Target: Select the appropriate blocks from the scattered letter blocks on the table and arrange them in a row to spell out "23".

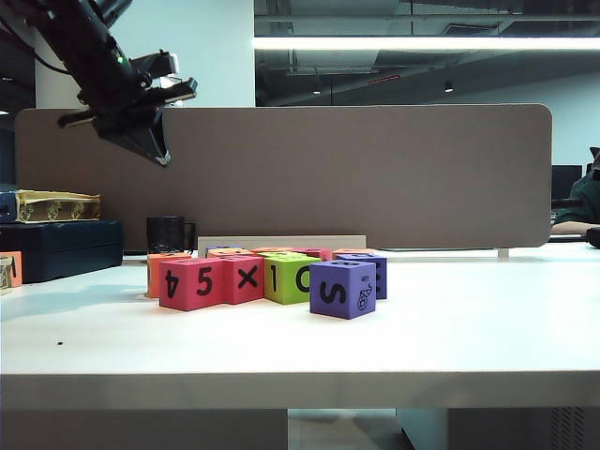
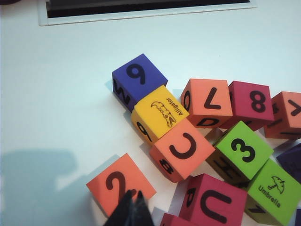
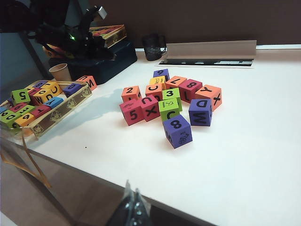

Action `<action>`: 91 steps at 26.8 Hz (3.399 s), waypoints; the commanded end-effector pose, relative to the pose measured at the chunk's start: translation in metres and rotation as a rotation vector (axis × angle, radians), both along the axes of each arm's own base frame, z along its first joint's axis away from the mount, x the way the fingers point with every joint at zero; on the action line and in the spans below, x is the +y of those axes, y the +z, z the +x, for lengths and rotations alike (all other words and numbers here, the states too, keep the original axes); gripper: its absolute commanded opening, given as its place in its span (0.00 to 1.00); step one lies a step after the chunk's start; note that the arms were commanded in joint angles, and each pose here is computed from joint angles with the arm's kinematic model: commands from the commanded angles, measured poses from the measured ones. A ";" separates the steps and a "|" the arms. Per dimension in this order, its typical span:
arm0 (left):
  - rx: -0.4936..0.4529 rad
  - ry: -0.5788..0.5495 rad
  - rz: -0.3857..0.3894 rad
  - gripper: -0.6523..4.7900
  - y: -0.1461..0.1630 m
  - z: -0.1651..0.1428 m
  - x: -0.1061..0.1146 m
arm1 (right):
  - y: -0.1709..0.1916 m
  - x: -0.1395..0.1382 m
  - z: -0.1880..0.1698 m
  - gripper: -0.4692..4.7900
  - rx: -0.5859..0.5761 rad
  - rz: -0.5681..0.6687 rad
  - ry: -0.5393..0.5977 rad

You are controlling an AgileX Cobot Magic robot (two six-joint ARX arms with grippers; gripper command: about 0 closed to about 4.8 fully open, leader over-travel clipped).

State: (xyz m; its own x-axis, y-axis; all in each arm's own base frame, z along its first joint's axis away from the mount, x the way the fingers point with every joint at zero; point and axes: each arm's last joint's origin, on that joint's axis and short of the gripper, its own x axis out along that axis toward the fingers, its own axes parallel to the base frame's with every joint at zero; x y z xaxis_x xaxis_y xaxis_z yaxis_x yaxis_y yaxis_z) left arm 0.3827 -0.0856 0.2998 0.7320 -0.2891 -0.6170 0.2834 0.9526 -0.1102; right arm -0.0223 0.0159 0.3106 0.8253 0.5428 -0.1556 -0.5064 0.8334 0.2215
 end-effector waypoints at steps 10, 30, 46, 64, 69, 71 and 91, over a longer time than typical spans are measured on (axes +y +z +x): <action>-0.012 -0.039 0.070 0.63 -0.020 0.017 -0.004 | 0.001 0.000 0.000 0.09 -0.017 -0.022 0.005; 0.188 0.217 -0.103 0.76 -0.082 0.042 -0.008 | -0.007 0.000 0.007 0.09 0.016 -0.022 0.005; 0.290 0.267 -0.114 0.75 -0.104 0.043 -0.011 | -0.007 0.000 0.007 0.09 0.018 -0.022 0.006; 0.289 0.270 -0.058 0.50 -0.107 0.043 -0.010 | -0.007 0.000 0.007 0.09 0.017 -0.022 0.005; 0.245 0.223 -0.028 0.50 -0.078 0.037 -0.008 | -0.007 0.000 0.007 0.09 0.017 -0.022 0.005; 0.235 0.222 -0.032 0.50 -0.062 0.035 -0.008 | -0.007 0.000 0.007 0.09 0.017 -0.022 0.005; 0.435 -0.106 -0.041 0.50 0.014 -0.029 -0.032 | -0.008 -0.001 0.008 0.09 0.019 -0.027 -0.021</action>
State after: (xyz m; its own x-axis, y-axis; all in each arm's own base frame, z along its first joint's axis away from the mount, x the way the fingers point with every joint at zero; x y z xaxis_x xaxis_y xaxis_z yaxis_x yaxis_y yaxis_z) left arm 0.3581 -0.1130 0.3107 0.3733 -0.3788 -0.8469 0.2591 0.9191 -0.2969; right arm -0.0153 0.0152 0.3015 0.8312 0.5202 -0.1961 -0.4809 0.8498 0.2159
